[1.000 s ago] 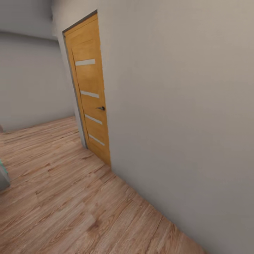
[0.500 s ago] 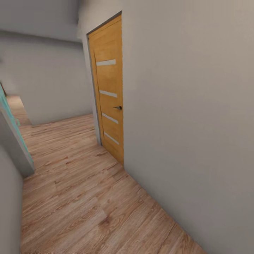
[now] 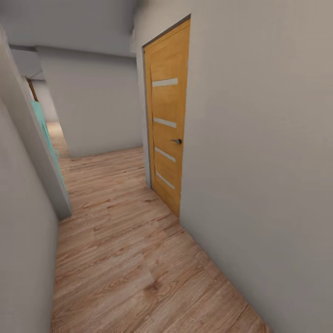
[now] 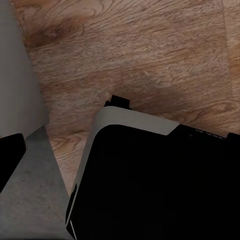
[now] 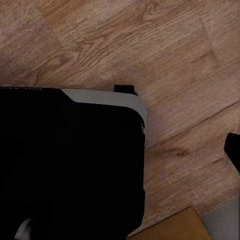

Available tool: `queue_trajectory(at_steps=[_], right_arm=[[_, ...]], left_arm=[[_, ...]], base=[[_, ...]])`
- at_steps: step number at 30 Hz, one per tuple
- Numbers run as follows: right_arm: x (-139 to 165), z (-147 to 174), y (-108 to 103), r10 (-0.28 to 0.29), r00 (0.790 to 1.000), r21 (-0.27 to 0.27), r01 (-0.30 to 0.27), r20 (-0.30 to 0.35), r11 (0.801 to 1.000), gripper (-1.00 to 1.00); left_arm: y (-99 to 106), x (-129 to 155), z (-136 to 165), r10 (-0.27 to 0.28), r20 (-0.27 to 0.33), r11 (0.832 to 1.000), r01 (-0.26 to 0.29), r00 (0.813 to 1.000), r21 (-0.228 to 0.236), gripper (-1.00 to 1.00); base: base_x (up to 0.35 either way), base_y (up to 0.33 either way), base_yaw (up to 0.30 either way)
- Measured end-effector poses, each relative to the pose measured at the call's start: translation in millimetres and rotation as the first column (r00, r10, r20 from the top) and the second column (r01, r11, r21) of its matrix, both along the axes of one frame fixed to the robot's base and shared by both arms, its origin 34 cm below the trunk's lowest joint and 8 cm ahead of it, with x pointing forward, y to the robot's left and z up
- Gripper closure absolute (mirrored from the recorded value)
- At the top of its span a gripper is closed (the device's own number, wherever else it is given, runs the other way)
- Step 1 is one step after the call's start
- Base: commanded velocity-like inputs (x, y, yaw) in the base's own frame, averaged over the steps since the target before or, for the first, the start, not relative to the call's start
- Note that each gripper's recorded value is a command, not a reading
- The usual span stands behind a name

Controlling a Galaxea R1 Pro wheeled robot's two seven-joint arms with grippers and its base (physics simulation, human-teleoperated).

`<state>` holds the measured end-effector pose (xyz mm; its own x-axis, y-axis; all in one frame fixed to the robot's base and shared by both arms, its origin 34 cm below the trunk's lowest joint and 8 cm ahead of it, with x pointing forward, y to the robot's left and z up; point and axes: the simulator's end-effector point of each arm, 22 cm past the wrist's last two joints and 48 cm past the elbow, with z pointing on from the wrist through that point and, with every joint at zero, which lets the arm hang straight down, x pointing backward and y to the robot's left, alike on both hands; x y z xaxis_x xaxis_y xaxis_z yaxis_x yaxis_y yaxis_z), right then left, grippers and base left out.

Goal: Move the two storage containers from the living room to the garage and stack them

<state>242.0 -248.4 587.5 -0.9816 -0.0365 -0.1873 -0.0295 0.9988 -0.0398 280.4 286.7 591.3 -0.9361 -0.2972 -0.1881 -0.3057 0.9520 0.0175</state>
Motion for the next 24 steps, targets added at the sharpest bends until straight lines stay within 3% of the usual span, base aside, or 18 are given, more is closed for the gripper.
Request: queue_trajectory(at_steps=[20, 24], right_arm=[[-0.3, 0.0, 0.4, 0.001, 1.000, 0.000, -0.001, -0.001, 1.000, -1.00], [-0.3, 0.0, -1.3, -0.003, 1.000, -0.001, 0.003, 0.000, 1.000, -1.00]], left_arm=[[1.0, 0.0, 0.0, 0.001, 0.000, 1.000, -0.001, 1.000, 0.001, -1.00], [0.9, 0.0, 0.0, 0.001, 0.000, 1.000, -0.001, 1.000, 0.001, -1.00]], base=[[0.000, 0.000, 0.300], [0.000, 0.000, 0.100]])
